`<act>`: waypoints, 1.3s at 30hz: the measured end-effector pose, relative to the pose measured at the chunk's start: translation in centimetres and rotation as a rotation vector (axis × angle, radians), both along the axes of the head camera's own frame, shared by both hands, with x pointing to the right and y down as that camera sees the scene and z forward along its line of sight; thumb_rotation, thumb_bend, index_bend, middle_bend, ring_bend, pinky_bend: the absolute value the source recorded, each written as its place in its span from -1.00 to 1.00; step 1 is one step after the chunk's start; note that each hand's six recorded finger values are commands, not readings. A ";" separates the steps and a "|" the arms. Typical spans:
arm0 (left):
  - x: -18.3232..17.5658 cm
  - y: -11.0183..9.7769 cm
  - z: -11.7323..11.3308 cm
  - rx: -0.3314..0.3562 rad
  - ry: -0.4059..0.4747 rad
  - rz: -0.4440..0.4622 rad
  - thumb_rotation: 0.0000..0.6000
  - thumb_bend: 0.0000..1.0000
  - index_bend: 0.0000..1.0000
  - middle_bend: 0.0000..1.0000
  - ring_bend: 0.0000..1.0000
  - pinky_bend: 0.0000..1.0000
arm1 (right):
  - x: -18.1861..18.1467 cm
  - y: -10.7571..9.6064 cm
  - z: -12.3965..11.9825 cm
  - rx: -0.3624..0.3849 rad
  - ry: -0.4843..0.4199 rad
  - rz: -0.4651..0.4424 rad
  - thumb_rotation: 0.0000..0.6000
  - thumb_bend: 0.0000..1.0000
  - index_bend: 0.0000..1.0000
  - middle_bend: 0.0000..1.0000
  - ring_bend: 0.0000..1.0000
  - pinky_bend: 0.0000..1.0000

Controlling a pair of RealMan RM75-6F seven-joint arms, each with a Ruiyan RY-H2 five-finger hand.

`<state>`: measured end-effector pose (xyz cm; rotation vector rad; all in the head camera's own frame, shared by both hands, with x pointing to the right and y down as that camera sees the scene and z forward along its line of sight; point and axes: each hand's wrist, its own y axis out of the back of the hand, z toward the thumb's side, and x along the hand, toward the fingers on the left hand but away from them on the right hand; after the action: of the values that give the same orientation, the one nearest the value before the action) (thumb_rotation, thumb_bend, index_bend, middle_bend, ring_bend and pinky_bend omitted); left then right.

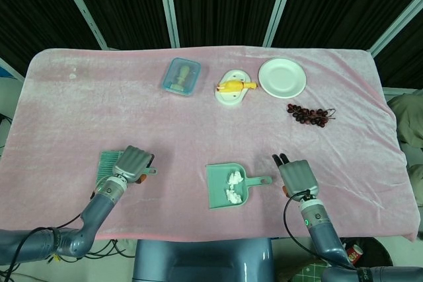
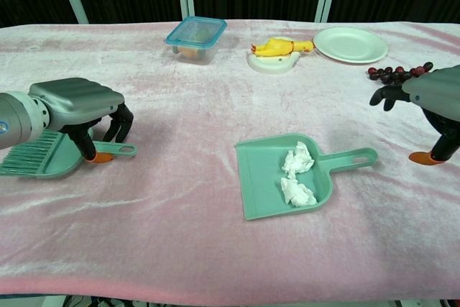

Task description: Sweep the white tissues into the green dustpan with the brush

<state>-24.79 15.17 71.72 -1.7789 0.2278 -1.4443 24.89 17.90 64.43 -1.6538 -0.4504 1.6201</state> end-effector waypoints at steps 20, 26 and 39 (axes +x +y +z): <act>-0.7 -1.1 -2.7 0.104 0.110 -0.081 1.00 -0.80 -0.47 -0.28 0.21 0.48 | 1.7 -0.7 -1.4 0.045 0.024 0.010 1.00 -0.59 -0.69 -0.63 0.15 0.48; -2.2 -1.0 -6.2 0.206 0.205 -0.133 1.00 -0.82 -0.70 -0.62 -0.66 -0.35 | 4.4 -1.9 -3.5 0.111 0.028 0.054 1.00 -0.73 -1.00 -0.94 -0.71 -0.39; -13.5 4.3 -13.7 0.360 0.233 -0.271 1.00 -0.91 -1.00 -1.00 -1.00 -1.00 | 14.1 -1.1 -9.9 0.268 -0.111 0.257 1.00 -0.91 -1.00 -1.00 -1.00 -0.64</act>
<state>-38.24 19.46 57.98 -1.6558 0.8252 -1.2746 39.04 16.77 54.53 -1.5334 -0.9274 1.5711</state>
